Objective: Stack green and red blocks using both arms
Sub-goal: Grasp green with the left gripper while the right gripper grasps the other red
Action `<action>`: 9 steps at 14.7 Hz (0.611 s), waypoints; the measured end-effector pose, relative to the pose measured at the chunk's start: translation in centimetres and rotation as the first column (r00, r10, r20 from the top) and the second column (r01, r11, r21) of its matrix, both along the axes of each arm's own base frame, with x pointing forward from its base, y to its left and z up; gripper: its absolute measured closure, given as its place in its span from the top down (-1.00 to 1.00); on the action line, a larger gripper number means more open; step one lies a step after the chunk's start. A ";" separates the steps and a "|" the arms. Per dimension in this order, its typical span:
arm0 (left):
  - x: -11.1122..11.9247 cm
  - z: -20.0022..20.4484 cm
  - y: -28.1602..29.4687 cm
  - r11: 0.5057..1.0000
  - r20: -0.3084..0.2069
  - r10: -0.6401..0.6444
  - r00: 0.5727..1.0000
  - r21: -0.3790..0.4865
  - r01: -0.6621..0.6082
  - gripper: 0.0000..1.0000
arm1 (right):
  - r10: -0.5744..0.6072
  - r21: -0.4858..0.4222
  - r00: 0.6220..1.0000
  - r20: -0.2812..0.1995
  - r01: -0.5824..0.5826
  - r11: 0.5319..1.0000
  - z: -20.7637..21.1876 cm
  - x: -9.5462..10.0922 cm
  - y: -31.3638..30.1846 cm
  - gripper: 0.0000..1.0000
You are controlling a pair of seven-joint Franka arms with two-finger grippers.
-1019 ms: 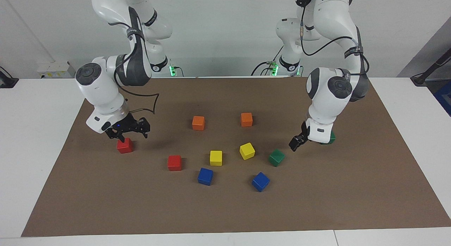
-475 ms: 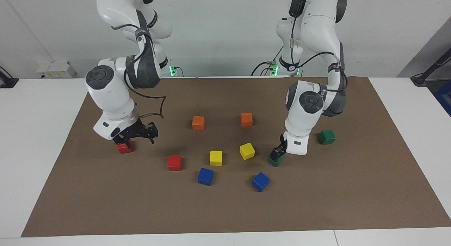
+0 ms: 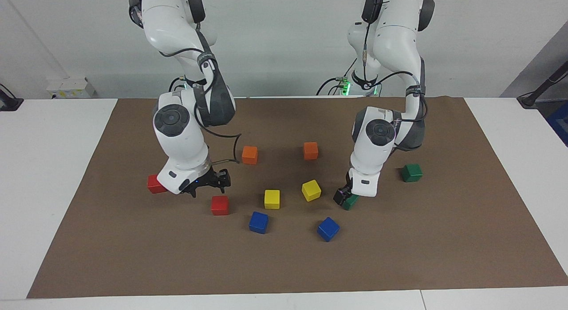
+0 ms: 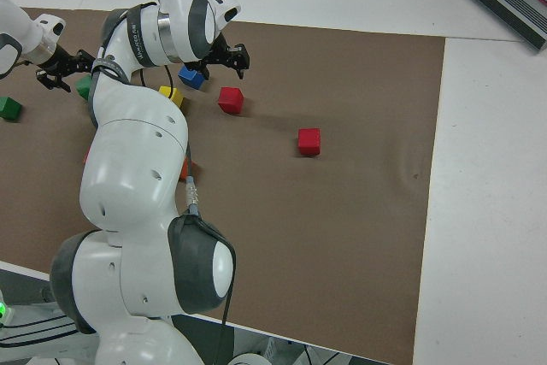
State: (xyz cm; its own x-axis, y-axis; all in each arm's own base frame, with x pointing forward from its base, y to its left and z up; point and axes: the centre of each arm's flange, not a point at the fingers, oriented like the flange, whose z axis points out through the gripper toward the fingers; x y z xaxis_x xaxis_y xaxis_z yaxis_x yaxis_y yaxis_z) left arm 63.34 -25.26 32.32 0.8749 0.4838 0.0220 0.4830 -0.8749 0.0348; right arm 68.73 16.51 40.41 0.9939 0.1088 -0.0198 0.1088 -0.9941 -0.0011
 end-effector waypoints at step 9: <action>-0.7 -1.8 0.0 1.000 0.013 0.003 1.000 -0.006 -0.003 1.00 | -0.145 -0.012 0.989 -0.014 0.145 0.989 -2.5 1.4 -3.1 0.80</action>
State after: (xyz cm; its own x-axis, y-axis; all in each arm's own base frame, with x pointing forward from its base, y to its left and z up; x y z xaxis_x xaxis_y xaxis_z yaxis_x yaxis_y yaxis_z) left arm 62.60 -25.24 30.48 0.8732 0.4864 0.0307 0.4848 -0.8733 0.0470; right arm 70.09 13.38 37.96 0.9987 -0.0367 -0.0353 -0.0364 -0.9993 0.0088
